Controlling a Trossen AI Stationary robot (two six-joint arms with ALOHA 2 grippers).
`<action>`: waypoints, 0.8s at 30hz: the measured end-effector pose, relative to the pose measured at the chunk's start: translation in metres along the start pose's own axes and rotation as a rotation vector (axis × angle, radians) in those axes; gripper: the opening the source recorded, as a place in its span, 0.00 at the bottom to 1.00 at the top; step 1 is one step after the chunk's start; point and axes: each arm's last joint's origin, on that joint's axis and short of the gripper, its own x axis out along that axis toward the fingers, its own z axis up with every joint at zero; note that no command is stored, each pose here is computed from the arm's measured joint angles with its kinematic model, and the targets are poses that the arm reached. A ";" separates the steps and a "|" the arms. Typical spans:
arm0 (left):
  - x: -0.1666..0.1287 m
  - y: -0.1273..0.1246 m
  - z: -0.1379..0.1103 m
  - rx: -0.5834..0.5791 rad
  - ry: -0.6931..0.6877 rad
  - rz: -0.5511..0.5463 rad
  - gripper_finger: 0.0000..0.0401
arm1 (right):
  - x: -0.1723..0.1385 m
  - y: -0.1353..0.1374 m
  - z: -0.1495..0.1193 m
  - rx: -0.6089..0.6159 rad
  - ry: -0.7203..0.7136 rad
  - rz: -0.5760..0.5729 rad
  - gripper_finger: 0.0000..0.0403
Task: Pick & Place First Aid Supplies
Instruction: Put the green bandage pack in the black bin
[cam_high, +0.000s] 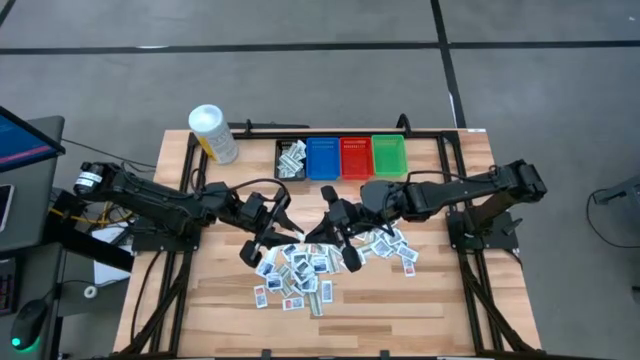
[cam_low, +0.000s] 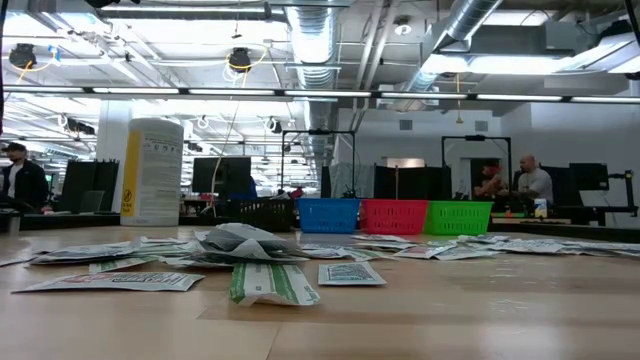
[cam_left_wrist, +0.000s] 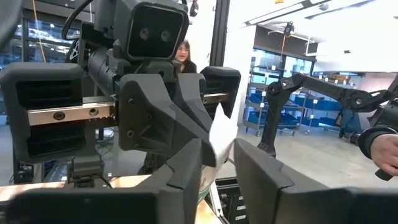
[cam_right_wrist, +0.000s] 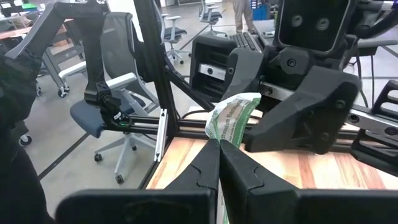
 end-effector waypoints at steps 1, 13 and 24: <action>0.000 0.000 0.000 0.001 0.000 -0.001 0.19 | 0.000 0.000 0.000 0.000 -0.001 0.000 0.00; 0.000 0.000 0.000 0.000 0.000 -0.003 0.01 | 0.000 0.000 0.000 0.007 -0.001 0.000 0.01; 0.000 0.000 0.000 -0.001 0.005 0.003 0.01 | 0.000 0.000 0.000 0.086 0.007 0.000 0.22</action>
